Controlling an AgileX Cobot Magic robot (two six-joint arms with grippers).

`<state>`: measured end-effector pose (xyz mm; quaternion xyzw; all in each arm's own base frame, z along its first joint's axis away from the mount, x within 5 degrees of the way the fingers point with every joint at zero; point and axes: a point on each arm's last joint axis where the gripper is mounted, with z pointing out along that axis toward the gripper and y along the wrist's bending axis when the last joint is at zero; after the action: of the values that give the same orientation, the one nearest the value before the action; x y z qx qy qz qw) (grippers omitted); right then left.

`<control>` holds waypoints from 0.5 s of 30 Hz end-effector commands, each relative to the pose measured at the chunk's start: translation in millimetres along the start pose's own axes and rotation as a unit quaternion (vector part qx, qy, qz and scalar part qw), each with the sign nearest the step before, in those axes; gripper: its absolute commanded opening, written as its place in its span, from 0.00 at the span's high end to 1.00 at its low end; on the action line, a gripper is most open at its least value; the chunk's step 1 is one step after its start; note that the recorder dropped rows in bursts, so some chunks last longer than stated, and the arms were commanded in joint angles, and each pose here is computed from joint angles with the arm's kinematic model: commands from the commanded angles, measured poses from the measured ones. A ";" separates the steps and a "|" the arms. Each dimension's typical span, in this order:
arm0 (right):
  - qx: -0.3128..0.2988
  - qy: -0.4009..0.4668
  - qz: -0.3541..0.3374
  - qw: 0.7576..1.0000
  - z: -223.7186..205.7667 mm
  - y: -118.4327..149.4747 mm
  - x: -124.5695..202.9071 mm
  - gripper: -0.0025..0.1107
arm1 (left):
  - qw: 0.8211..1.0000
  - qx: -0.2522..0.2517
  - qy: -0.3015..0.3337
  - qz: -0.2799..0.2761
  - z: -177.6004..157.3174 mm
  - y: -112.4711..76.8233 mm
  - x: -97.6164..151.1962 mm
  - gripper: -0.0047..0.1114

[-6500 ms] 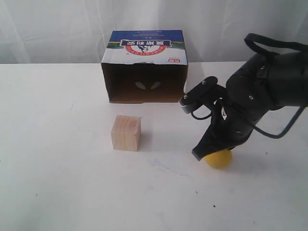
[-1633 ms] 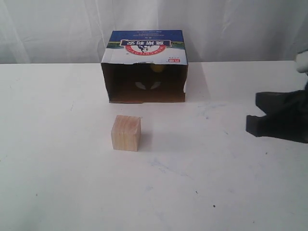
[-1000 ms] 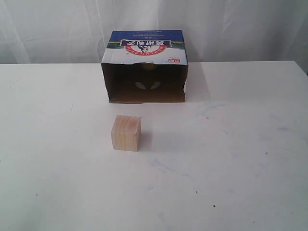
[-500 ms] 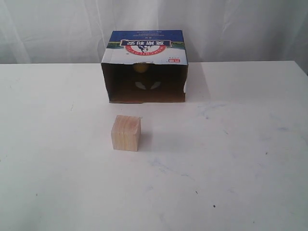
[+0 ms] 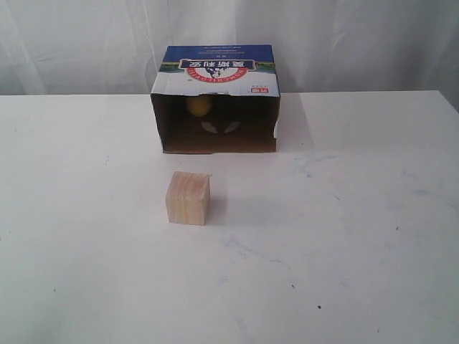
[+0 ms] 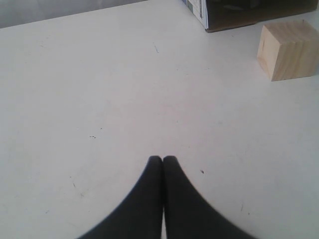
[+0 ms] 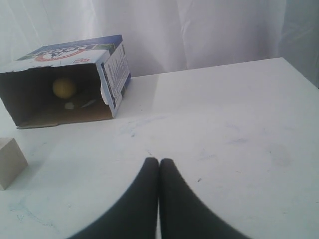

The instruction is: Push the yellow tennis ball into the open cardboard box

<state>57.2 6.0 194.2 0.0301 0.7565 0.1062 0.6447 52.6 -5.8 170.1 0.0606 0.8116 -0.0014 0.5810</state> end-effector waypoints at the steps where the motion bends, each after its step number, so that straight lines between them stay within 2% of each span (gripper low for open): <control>1: 0.003 -0.001 0.003 1.000 0.0 -0.7 1.5 0.98 | 1.000 -0.001 0.000 -0.005 0.1 0.0 1.0 0.96; 8: 0.004 0.003 0.003 1.000 0.0 -0.9 2.1 0.98 | 1.000 -0.001 0.000 -0.005 0.1 0.0 1.0 0.96; 13: 0.000 -0.013 -0.104 0.994 -0.1 0.1 -0.8 0.98 | 1.000 -0.001 0.000 -0.005 0.1 0.0 1.0 0.96; 15: 0.000 -0.015 -0.126 0.992 -0.1 0.2 -1.0 0.98 | 1.000 -0.001 0.000 -0.005 0.1 0.0 1.0 0.96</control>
<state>57.3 6.2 195.2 -0.0333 0.7528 0.0531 0.6552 52.6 -5.8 170.1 0.0606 0.8116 -0.0014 0.5810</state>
